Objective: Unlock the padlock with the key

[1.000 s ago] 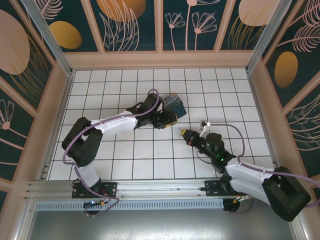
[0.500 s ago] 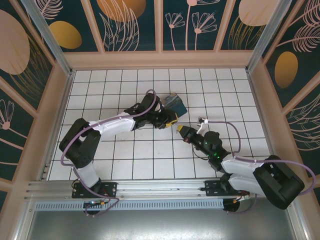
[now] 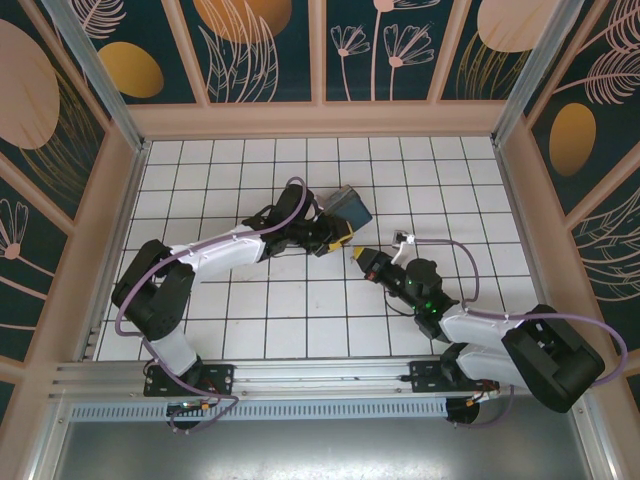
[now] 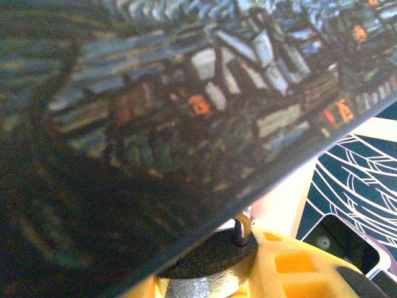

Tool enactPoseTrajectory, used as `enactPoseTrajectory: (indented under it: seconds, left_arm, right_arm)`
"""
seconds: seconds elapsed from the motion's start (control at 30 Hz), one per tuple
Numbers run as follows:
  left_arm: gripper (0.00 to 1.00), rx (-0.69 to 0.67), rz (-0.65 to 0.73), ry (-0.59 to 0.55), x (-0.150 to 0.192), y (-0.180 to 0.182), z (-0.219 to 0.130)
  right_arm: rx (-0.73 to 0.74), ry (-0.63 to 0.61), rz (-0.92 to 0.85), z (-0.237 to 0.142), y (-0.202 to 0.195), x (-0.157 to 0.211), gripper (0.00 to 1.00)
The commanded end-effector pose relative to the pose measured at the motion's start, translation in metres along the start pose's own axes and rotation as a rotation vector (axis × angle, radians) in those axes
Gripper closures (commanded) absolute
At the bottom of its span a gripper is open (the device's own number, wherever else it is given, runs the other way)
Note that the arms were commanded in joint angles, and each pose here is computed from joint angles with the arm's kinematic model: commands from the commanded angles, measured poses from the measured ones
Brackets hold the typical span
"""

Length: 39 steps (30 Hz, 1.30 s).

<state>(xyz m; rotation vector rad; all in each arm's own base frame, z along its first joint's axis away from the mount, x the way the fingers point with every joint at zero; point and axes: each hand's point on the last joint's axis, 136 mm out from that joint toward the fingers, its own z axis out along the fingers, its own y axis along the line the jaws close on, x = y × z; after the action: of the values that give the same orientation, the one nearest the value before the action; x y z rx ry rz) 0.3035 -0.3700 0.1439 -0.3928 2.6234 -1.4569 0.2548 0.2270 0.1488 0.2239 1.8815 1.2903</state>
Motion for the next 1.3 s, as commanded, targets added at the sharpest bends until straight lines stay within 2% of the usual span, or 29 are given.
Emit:
enactPoseTrajectory:
  seconds: [0.0,0.37,1.27]
  left_arm:
    - [0.78,0.107,0.036,-0.017,-0.002,-0.032,-0.013]
    - [0.79,0.145,0.017,-0.005,0.001,-0.036,-0.015]
    - [0.8,0.133,0.001,-0.004,0.004,-0.028,-0.016]
  right_arm:
    - [-0.032,-0.056,0.004,0.001,0.013,-0.016,1.0]
    - [-0.022,-0.072,0.001,0.003,0.011,-0.025,1.0]
    - [-0.152,-0.064,-0.021,0.015,0.038,-0.026,1.0]
